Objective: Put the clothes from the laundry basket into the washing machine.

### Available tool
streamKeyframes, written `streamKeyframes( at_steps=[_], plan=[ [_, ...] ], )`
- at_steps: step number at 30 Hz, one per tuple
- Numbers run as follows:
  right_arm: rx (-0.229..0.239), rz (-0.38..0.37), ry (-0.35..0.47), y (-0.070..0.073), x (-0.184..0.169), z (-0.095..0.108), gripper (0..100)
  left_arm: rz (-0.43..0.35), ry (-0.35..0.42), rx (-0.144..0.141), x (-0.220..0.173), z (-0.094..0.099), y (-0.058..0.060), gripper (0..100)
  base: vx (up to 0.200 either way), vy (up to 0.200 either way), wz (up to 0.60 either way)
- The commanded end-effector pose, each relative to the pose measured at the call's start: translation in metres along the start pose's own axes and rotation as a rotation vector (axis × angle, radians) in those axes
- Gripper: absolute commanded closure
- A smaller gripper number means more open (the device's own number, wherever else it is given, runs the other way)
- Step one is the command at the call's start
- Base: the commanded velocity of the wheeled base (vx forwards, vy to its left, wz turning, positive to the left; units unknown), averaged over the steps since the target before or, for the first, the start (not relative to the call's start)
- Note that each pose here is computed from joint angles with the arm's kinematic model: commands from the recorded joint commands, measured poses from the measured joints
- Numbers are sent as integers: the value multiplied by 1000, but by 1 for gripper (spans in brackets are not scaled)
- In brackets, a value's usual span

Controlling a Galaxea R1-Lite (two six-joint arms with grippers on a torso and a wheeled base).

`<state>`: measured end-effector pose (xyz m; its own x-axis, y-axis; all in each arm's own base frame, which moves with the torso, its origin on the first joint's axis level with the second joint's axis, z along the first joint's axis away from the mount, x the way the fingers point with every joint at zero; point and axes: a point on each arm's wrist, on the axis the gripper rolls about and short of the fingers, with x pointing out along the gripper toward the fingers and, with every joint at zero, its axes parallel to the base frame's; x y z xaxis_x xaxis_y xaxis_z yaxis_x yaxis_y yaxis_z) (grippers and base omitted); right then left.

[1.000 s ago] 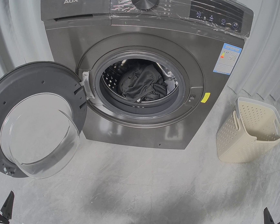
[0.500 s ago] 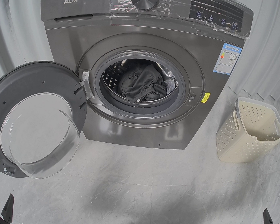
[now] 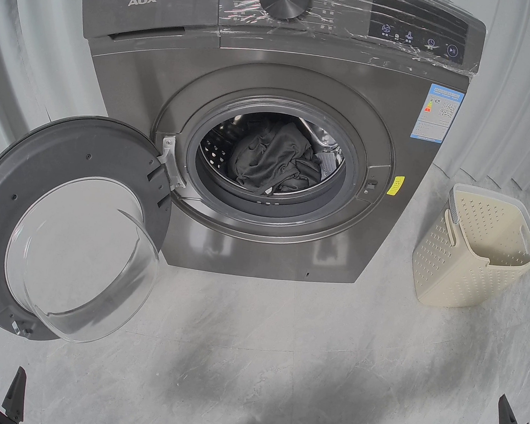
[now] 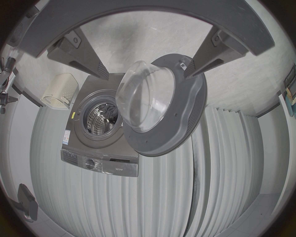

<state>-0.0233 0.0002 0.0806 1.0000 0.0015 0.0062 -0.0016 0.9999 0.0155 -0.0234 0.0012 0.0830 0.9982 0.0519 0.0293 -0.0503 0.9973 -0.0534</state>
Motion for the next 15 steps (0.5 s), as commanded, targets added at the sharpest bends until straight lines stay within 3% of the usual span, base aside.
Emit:
streamKeyframes(
  at_steps=[1,10,15],
  plan=[
    [0,0,9,0,1,-5,0,1,11,0,1,-5,0,0,0,200,0],
    [0,0,9,0,1,-5,0,-1,11,-1,1,-5,0,0,0,0,0],
    [0,0,9,0,1,-5,0,-2,13,-4,1,-5,0,0,-200,0,0]
  ],
)
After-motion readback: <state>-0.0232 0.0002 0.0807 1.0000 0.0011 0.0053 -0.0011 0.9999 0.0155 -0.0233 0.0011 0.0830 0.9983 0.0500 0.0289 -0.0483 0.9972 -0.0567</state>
